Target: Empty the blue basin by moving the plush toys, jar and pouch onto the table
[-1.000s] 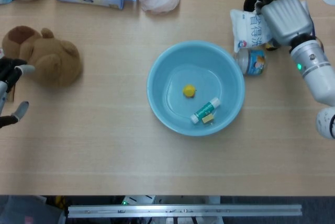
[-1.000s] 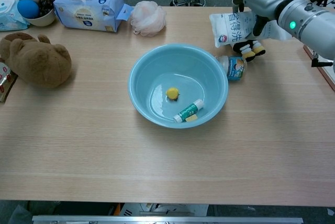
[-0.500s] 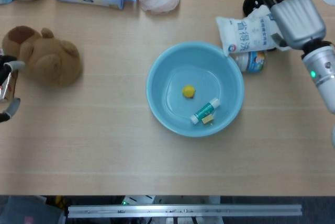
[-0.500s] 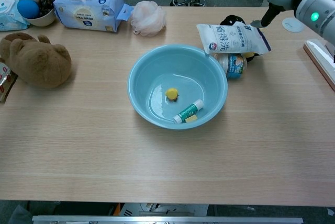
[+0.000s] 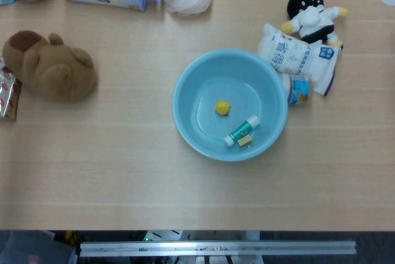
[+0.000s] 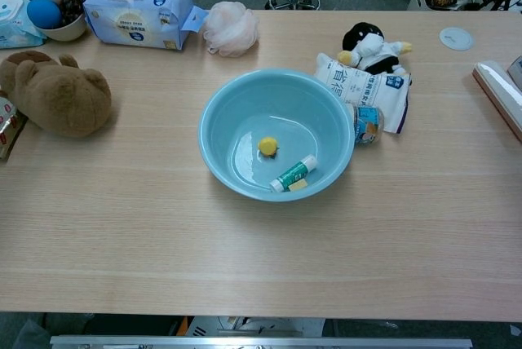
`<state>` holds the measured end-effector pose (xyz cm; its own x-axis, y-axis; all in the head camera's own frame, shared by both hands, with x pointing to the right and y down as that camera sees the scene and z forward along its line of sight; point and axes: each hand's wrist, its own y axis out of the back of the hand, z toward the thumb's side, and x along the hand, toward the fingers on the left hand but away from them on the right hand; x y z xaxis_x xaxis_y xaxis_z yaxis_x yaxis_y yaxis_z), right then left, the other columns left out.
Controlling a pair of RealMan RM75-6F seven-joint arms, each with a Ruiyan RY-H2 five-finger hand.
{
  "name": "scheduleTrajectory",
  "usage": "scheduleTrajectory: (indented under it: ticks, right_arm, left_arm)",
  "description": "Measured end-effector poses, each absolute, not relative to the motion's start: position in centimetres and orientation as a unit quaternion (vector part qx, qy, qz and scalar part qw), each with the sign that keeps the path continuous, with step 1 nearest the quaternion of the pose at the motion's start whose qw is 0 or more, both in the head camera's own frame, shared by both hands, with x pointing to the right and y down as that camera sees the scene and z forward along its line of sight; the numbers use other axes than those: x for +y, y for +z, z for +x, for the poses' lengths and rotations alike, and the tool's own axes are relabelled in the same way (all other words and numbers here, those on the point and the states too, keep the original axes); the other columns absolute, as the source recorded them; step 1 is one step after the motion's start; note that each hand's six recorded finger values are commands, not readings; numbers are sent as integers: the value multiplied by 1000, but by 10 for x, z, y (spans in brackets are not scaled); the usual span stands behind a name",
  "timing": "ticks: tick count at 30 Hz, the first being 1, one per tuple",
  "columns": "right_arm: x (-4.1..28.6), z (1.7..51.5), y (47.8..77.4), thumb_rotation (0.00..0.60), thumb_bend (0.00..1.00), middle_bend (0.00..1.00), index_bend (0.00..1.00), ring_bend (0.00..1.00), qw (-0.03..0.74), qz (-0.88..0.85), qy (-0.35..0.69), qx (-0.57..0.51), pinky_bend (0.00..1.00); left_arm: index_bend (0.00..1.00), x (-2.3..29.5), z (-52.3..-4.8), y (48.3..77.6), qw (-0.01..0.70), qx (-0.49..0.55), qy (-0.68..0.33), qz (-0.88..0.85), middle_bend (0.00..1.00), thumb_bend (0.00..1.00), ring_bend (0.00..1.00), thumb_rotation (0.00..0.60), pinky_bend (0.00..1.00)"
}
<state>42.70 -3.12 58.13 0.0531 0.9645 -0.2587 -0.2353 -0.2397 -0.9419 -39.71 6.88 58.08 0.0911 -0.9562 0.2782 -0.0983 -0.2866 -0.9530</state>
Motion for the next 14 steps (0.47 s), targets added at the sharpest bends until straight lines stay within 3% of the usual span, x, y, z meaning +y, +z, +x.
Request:
scheduleTrajectory:
  ticks: [7,14]
  right_arm:
    - [17,476,561,600,193,355,245,339,483,-495,611,-385,534]
    - [44,494,549,600,193,356,255,340,473,-487,614,-402,534]
  left_arm:
    - [225,78,-404,578,415,437,-529,-597,201,328,158,600,250]
    - [225,89,-406,574,416,447,-529,-589,201,328,158,600,247]
